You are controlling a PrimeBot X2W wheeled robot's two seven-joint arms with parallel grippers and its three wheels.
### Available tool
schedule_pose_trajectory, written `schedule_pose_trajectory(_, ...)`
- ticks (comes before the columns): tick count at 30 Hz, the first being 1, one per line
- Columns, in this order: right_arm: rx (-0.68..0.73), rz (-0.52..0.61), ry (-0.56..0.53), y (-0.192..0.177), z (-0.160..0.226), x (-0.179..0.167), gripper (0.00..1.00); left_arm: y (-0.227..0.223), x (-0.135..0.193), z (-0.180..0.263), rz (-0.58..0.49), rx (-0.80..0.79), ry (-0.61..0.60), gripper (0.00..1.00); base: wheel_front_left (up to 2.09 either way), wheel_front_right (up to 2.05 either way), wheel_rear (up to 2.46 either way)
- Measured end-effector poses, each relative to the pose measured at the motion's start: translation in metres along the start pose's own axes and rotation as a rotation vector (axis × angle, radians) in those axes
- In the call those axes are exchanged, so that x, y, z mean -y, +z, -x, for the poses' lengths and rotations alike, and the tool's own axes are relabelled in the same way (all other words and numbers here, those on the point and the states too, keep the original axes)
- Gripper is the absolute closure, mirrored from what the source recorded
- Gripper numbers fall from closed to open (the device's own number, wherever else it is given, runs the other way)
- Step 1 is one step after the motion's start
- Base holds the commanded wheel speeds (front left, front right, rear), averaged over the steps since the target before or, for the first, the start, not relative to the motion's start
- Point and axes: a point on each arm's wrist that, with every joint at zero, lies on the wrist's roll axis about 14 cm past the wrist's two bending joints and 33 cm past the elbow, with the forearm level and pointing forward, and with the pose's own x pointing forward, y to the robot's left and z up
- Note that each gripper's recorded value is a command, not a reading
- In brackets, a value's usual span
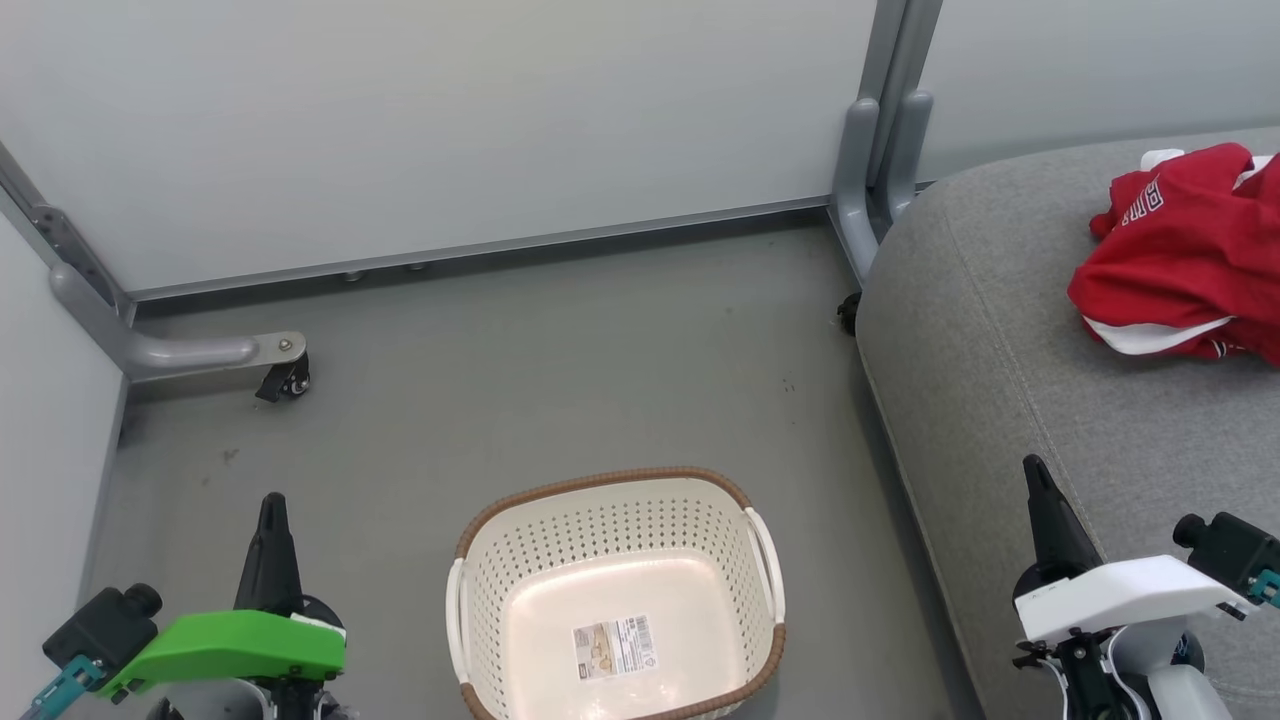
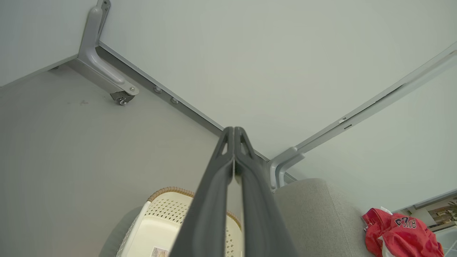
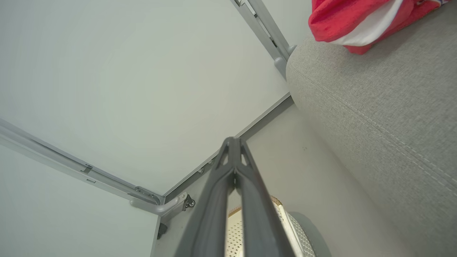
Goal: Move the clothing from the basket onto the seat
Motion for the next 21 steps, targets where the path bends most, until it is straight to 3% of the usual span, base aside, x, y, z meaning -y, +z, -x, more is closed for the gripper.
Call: schedule_pose_trajectory(21, 0.003, -0.256, -0.031, 0.0068, 0.0012, 0.0086, 1.00, -0.0003, 0.0070, -0.0068, 0.256, -0.029, -0.017, 1.00, 0.00, 0.00, 0.00)
